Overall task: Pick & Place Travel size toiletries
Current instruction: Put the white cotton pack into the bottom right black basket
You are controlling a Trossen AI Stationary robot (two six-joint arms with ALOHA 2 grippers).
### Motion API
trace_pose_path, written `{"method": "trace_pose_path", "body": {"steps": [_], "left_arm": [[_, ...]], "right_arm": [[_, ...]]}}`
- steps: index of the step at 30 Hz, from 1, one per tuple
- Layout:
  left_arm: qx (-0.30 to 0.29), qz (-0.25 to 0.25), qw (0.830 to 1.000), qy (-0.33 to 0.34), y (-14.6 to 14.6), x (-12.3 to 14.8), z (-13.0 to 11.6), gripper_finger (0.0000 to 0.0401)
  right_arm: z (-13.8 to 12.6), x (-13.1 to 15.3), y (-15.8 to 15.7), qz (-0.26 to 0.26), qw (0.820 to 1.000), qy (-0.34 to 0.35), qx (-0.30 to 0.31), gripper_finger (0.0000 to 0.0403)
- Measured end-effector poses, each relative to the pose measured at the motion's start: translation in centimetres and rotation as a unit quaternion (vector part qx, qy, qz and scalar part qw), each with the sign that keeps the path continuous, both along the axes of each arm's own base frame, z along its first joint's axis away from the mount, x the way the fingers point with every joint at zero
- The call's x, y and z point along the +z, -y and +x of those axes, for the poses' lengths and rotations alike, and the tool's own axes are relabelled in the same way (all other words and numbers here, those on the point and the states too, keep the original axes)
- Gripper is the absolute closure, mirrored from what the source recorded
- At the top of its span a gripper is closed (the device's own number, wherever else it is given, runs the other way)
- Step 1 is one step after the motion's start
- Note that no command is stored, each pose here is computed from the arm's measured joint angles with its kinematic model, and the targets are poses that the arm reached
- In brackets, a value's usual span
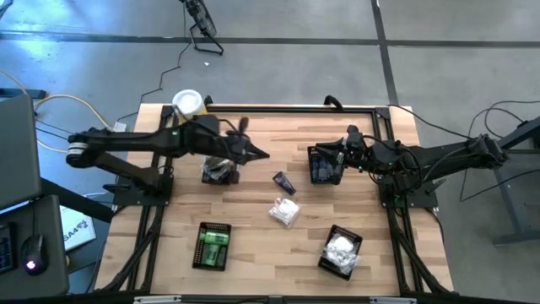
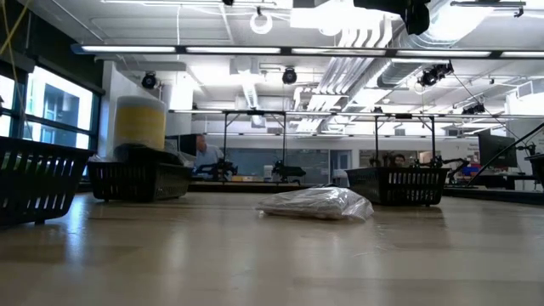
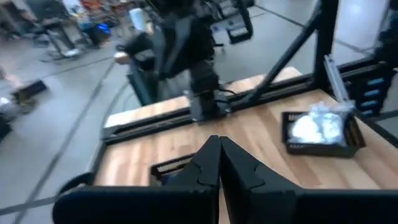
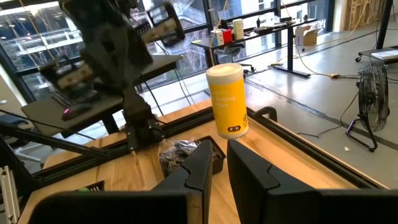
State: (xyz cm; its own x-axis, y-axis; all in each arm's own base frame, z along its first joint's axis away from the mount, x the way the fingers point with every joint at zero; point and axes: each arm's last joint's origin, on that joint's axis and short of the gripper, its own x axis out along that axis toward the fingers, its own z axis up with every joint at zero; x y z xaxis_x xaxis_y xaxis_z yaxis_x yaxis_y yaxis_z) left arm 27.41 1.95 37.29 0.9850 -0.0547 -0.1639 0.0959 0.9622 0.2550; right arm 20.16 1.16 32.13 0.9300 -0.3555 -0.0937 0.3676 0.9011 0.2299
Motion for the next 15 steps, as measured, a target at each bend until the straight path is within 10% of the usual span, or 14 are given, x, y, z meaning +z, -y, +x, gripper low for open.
{"method": "trace_pose_path", "body": {"steps": [15], "left_arm": [[0.072, 0.048, 0.996, 0.029, 0.1, 3.4, -6.5, 0.0401]], "right_arm": [[0.0, 0.0, 0.0, -0.001, 1.000, 0.000, -0.004, 0.0361]]}}
